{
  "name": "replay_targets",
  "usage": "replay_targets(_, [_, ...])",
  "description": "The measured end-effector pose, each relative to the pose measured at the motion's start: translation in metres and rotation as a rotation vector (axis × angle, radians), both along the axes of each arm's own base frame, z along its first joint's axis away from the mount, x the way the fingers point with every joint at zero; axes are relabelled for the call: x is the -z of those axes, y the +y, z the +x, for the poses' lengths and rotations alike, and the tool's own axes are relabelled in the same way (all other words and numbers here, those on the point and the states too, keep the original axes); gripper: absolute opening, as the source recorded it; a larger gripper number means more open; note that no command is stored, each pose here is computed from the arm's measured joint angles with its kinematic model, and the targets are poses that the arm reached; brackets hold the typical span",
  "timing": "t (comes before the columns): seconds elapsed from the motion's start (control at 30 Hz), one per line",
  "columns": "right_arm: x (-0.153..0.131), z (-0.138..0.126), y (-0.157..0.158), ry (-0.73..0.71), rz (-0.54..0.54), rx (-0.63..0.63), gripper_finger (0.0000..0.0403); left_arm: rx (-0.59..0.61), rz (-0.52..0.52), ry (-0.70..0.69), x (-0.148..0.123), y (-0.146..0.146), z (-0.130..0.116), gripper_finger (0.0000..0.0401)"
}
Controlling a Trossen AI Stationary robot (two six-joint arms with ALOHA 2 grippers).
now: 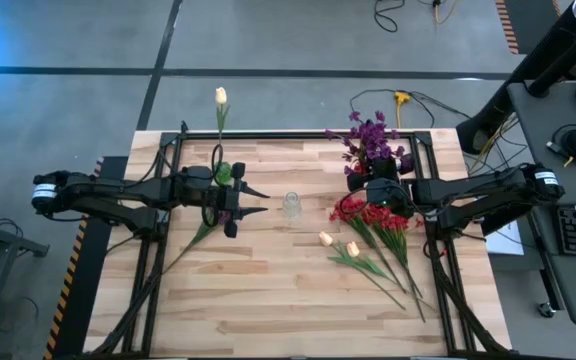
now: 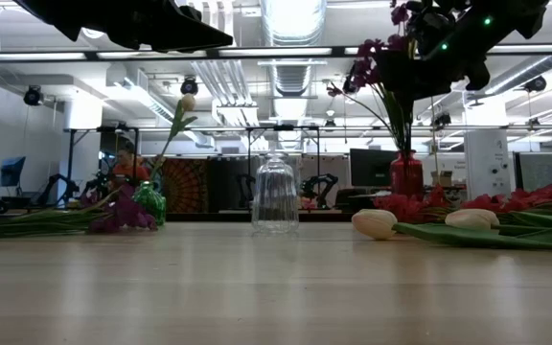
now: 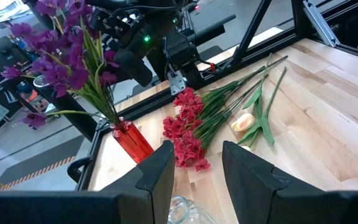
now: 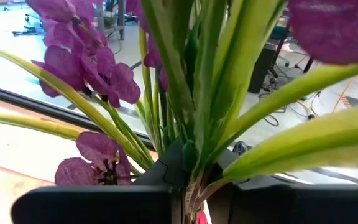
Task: Sort flowers into vase by color
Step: Put the bottom violet flowers into the red vase
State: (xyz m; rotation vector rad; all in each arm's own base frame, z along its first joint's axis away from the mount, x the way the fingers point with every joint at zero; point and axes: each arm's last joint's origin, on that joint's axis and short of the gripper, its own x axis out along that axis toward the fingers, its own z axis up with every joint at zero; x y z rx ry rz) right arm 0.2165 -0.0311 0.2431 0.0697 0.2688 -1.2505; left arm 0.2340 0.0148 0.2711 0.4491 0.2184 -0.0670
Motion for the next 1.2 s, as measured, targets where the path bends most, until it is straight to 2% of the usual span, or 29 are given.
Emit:
replay_targets(0.73, [0.001, 0.0, 0.0, -0.003, 0.014, -0.014, 0.0028, 0.0, 0.0, 0.0, 0.0, 0.0, 0.0, 0.0118])
replay_targets(1.2, [0.016, -0.005, 0.0, -0.021, 0.039, 0.002, 0.0028, 0.0, 0.0, 0.0, 0.0, 0.0, 0.0, 0.0118])
